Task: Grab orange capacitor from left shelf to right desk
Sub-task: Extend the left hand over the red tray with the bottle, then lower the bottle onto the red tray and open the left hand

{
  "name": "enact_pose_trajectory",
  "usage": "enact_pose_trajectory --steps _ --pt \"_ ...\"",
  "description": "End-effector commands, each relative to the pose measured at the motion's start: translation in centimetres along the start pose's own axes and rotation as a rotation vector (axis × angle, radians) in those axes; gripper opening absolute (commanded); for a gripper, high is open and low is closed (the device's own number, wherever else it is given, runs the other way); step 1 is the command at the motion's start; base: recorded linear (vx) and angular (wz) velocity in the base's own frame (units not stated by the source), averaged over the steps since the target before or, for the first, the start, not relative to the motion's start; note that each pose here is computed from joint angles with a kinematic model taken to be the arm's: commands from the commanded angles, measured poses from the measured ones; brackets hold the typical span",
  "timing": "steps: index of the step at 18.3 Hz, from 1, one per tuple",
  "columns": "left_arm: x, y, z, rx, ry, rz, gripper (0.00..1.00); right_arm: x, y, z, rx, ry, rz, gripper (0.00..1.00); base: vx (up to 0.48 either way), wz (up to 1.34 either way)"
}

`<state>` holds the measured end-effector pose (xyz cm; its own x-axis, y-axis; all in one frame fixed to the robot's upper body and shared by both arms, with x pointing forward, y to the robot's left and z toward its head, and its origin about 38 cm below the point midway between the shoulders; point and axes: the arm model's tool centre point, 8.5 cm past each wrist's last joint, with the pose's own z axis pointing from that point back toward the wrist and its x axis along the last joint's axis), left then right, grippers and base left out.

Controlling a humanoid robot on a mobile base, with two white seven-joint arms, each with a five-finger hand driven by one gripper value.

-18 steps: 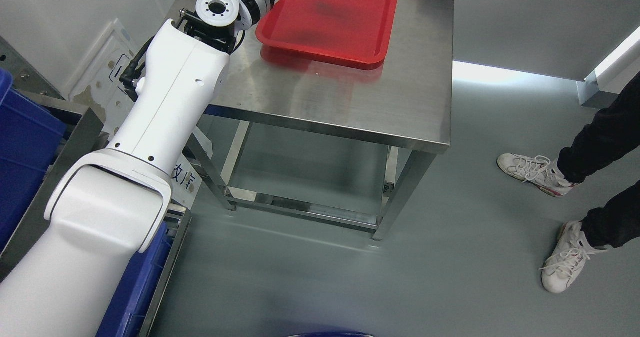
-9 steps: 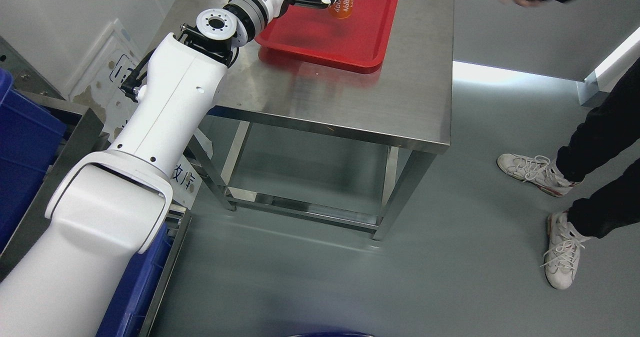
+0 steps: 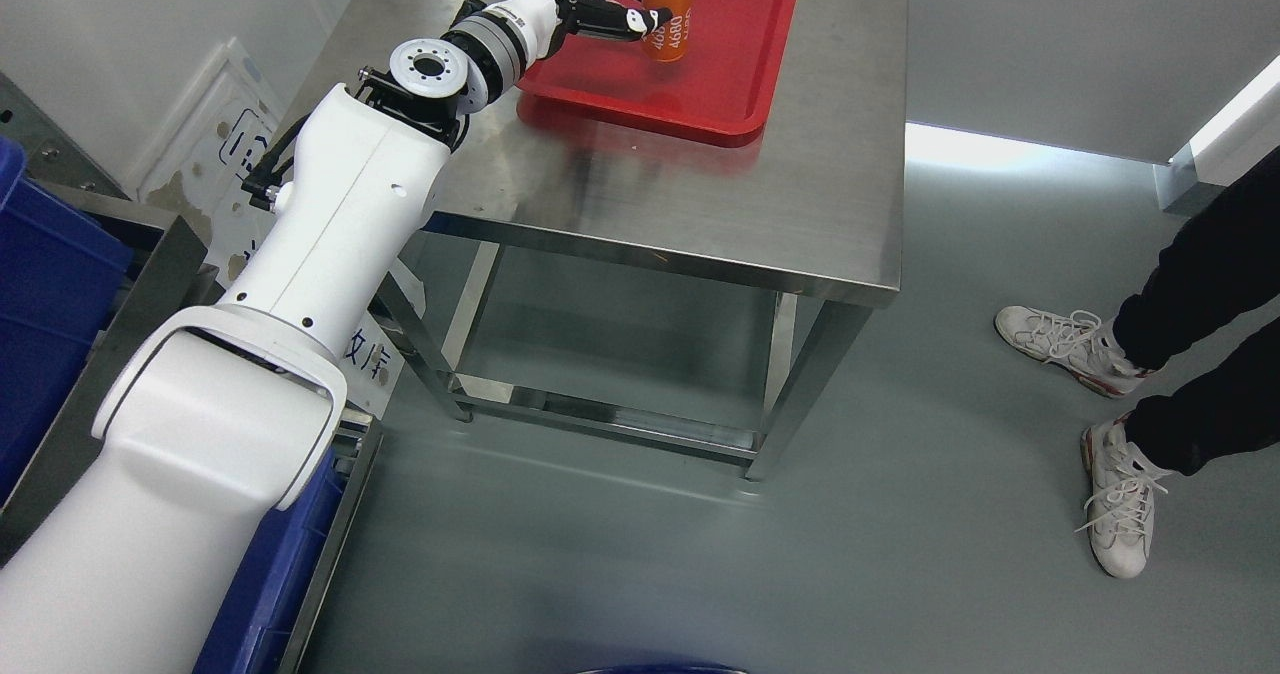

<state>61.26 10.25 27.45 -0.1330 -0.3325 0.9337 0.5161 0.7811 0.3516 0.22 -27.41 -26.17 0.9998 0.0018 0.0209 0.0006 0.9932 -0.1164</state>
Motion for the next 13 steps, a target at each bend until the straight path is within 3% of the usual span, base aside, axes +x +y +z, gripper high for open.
enact_pose_trajectory --steps 1,13 --pt "-1.70 1.07 0.57 0.021 0.044 0.003 0.40 -0.65 -1.14 -0.03 -0.018 -0.001 -0.007 1.00 0.000 0.00" --pt "-1.70 1.06 0.57 0.019 0.044 0.003 0.61 -0.65 -1.14 -0.03 -0.018 -0.001 -0.007 1.00 0.000 0.00"
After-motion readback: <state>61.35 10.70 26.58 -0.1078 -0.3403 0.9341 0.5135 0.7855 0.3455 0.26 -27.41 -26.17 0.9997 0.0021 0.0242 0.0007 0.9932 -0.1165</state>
